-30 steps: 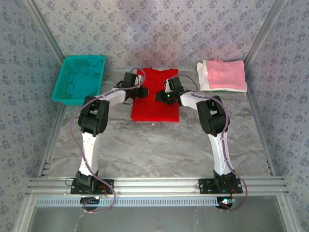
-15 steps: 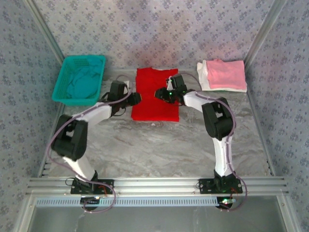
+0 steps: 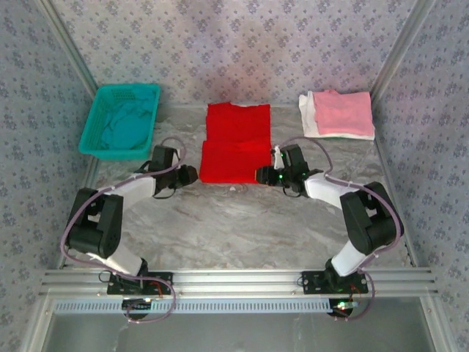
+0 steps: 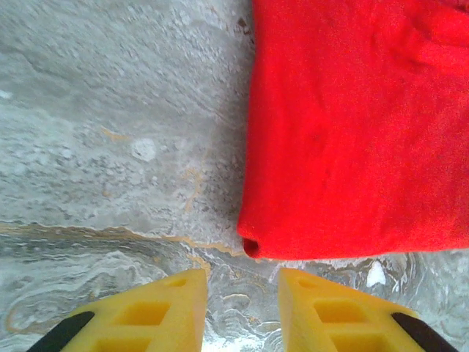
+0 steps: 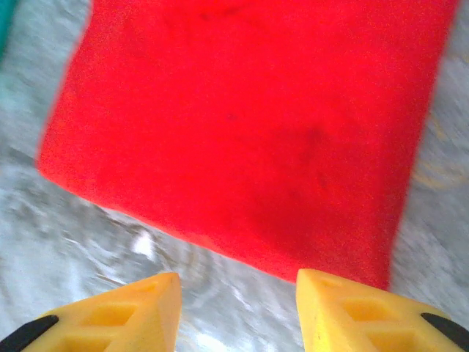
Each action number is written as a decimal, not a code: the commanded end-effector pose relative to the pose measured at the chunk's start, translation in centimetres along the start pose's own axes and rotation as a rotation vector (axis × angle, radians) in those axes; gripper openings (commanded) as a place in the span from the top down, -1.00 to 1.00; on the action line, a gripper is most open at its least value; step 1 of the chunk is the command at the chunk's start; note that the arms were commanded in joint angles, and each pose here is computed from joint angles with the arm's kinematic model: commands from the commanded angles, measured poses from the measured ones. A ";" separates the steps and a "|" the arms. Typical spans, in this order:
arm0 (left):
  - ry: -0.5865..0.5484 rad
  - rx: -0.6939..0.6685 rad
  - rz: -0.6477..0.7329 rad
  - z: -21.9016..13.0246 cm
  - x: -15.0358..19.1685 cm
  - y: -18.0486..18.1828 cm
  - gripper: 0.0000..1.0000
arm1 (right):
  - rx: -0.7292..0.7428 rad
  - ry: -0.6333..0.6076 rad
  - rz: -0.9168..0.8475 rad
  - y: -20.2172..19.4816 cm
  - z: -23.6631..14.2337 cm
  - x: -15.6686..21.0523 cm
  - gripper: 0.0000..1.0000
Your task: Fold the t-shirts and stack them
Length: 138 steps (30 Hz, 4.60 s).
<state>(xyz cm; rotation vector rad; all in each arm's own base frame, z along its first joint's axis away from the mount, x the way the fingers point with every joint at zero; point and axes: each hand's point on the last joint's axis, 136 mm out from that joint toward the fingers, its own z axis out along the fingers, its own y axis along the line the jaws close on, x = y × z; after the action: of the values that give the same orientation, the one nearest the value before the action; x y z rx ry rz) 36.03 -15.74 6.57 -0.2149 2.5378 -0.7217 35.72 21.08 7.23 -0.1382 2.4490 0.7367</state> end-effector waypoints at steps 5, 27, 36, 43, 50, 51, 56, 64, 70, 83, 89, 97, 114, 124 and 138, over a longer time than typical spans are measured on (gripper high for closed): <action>0.030 0.066 0.017 1.6 -0.7 -1.5 0.41 | 0.008 -0.121 -0.093 -0.7 0.0 -0.6 0.05; 0.089 0.009 0.013 6.0 -0.8 -1.5 0.38 | 0.041 -0.355 -0.109 -1.0 -5.3 -1.9 -0.60; 0.099 -0.022 0.000 5.9 -0.2 -1.1 0.31 | 0.027 -0.339 -0.087 -0.9 -5.3 -1.8 -0.61; 0.122 -0.023 0.025 6.5 0.9 -2.1 0.35 | 0.014 -0.323 -0.080 -0.8 -5.1 -1.6 -0.62; 0.126 -0.022 0.018 7.0 1.5 -2.3 0.54 | 0.027 -0.309 -0.080 -0.9 -5.1 -1.4 -0.62; 0.122 -0.017 0.022 6.9 1.5 -2.4 0.57 | 0.034 -0.309 -0.078 -1.1 -5.1 -1.5 -0.62; 0.103 -0.004 0.030 6.7 1.6 -2.6 0.75 | 0.051 -0.306 -0.060 -1.8 -5.1 -1.7 -0.63; 0.090 -0.034 0.047 5.4 2.5 -1.3 0.97 | 0.053 -0.144 0.140 -4.4 -4.2 -1.1 -0.59; 0.093 -0.038 0.026 4.8 3.2 -0.2 1.00 | 0.131 0.053 0.194 -5.4 -3.3 0.7 -0.46; 0.090 -0.027 0.027 4.1 3.3 0.2 1.00 | 0.123 0.175 0.194 -3.5 0.6 2.0 -0.14; 0.099 -0.015 0.022 4.3 3.5 0.2 1.00 | 0.123 0.194 0.196 -3.1 2.0 2.1 -0.06; 0.092 -0.009 0.009 4.3 3.4 0.3 1.00 | 0.113 0.221 0.195 -2.0 2.7 2.9 0.25; 0.151 -0.008 -0.004 -0.3 7.4 1.1 1.00 | 0.049 0.256 0.260 -0.9 -1.8 6.7 1.00; 0.233 0.003 0.013 -7.8 14.1 -1.3 1.00 | -0.047 0.280 0.280 3.4 -8.1 11.9 1.00; 0.007 0.110 0.145 -14.8 6.1 -7.5 1.00 | -0.086 0.023 0.055 8.1 -13.6 2.8 1.00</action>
<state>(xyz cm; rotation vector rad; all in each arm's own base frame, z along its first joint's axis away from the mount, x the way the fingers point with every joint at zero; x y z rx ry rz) 22.46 -17.52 17.69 -0.0185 2.5067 -0.8283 23.58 21.27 18.50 -0.0626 2.4508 0.9505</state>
